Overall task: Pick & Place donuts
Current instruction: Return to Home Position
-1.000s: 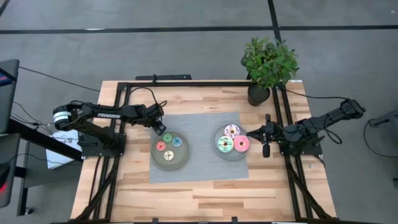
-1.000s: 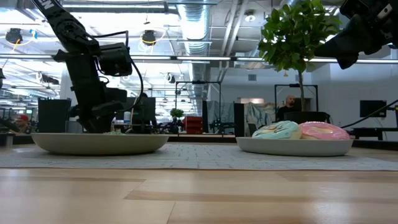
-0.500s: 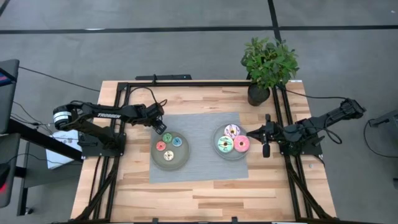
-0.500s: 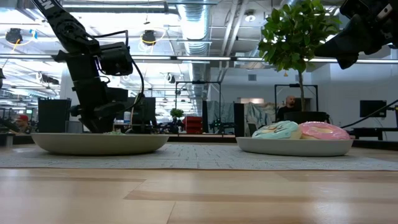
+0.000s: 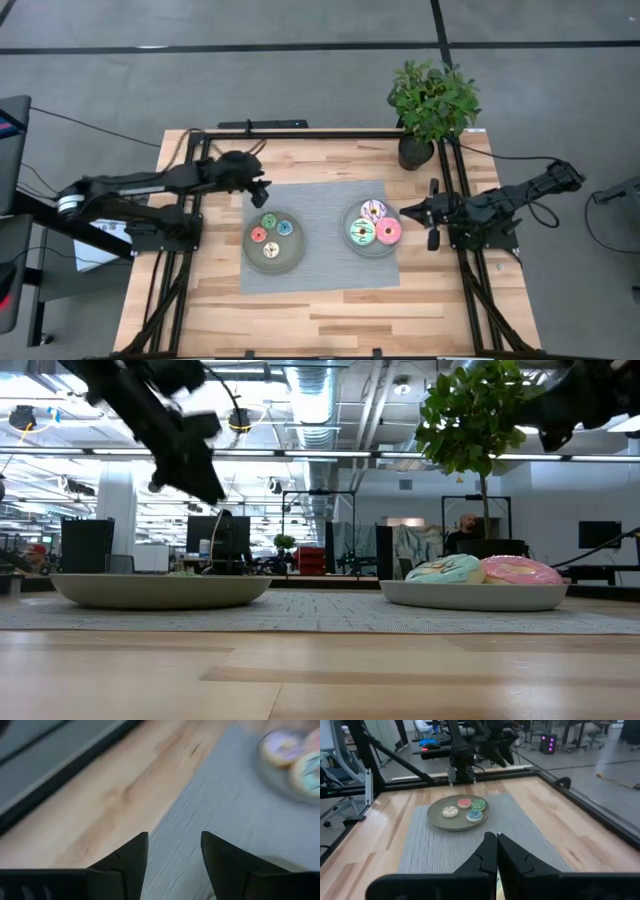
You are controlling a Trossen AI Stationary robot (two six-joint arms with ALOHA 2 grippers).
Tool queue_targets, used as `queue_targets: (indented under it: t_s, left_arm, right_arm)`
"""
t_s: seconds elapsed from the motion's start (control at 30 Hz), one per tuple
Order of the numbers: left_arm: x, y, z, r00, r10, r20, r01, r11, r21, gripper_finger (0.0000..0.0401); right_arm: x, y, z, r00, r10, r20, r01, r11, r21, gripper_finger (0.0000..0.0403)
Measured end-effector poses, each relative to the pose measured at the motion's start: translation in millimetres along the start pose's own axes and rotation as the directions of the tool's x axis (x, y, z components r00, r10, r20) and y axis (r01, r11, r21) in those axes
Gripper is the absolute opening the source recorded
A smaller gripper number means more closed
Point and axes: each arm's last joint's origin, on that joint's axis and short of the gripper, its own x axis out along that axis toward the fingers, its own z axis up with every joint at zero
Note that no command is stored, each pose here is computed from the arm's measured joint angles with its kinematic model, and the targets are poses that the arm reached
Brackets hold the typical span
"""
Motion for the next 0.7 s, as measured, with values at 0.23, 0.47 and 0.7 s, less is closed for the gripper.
queue_targets:
  t_s: [0.23,0.47,0.7]
  left_arm:
    - [-60,-1,-1,0.978,-0.108,0.179,0.096,0.993,0.074,0.0177]
    - [-95,-9,-13,0.918,-0.256,0.302,0.213,0.962,0.169,0.0177]
    - [-90,-9,-51,0.833,-0.347,0.431,0.298,0.938,0.178,0.0177]
  right_arm:
    - [-17,-6,3,1.000,0.026,0.016,-0.026,1.000,-0.005,0.0001]
    - [-33,-13,0,0.997,0.070,0.042,-0.070,0.998,0.002,0.0001]
    - [-47,-18,-1,0.983,0.134,0.124,-0.138,0.990,0.022,0.0001]
